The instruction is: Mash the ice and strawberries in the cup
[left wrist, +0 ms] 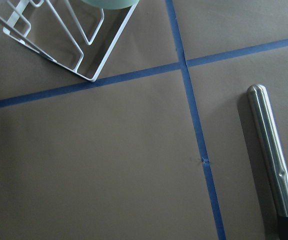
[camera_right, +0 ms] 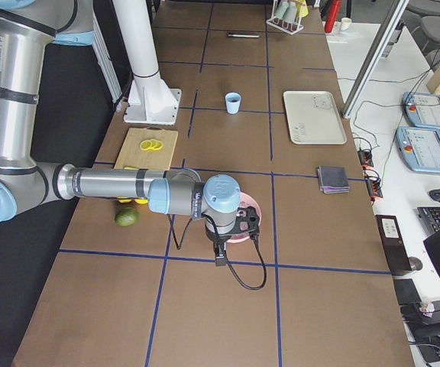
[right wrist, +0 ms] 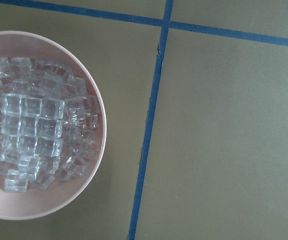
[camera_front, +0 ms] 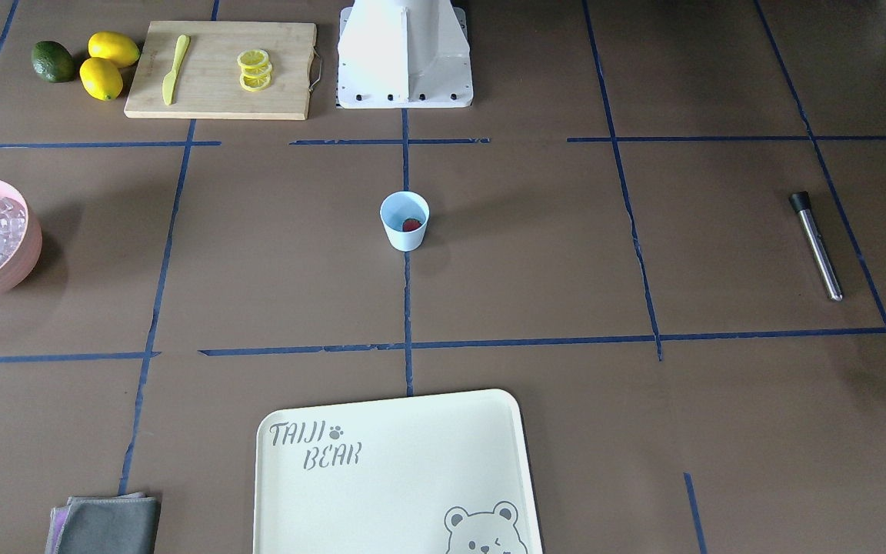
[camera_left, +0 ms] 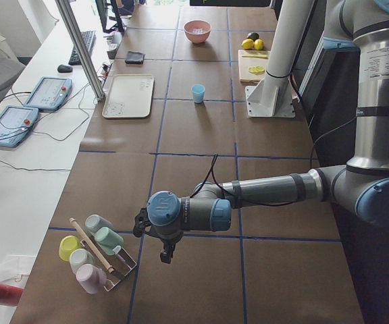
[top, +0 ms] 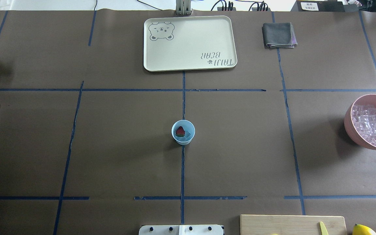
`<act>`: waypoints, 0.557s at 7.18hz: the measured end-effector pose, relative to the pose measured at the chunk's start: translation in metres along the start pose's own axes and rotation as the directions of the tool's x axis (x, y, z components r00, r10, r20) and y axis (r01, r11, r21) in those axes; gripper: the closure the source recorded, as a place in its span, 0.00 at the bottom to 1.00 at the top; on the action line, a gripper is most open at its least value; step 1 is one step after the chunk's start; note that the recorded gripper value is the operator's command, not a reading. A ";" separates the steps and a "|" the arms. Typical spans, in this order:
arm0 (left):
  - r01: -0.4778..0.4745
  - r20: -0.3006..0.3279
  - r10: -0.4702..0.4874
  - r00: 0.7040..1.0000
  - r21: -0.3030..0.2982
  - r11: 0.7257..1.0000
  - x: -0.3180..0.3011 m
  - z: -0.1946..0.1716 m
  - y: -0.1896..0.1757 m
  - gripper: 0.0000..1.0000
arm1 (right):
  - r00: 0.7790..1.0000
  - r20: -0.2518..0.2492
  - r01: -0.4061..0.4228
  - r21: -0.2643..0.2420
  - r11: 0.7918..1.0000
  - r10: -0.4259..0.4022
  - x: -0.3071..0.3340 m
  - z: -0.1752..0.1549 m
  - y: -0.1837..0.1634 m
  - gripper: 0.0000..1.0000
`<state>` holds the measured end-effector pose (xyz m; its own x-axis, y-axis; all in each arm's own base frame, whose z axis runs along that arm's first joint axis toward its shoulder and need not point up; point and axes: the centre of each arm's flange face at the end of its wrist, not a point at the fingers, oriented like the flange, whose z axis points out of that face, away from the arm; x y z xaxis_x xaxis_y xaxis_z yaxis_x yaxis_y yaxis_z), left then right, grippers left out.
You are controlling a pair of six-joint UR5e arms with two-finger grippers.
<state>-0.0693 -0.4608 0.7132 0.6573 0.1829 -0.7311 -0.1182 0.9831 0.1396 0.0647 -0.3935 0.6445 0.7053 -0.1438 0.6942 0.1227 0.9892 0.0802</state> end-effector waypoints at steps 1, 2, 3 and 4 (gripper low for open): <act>0.003 -0.001 -0.003 1.000 -0.003 1.000 0.001 -0.001 0.000 0.00 | 1.000 -0.001 -0.001 -0.001 1.000 0.001 0.001 0.001 0.001 0.00; -0.002 0.000 0.002 1.000 0.002 1.000 0.003 -0.003 -0.002 0.00 | 1.000 -0.001 0.000 0.000 1.000 0.000 0.000 0.000 0.001 0.00; -0.010 0.002 0.010 1.000 0.007 1.000 0.006 -0.006 -0.004 0.00 | 1.000 -0.001 0.000 0.001 1.000 0.000 0.000 0.000 0.000 0.00; -0.015 0.003 0.015 1.000 0.011 1.000 0.008 -0.008 -0.004 0.00 | 1.000 -0.001 0.000 0.002 1.000 0.000 -0.001 -0.001 0.000 0.00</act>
<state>-0.0699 -0.4632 0.7018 0.6574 0.1976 -0.7272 -0.1198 0.9801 0.1581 0.0648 -0.3935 0.6433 0.7063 -0.1435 0.6932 0.1210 0.9893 0.0814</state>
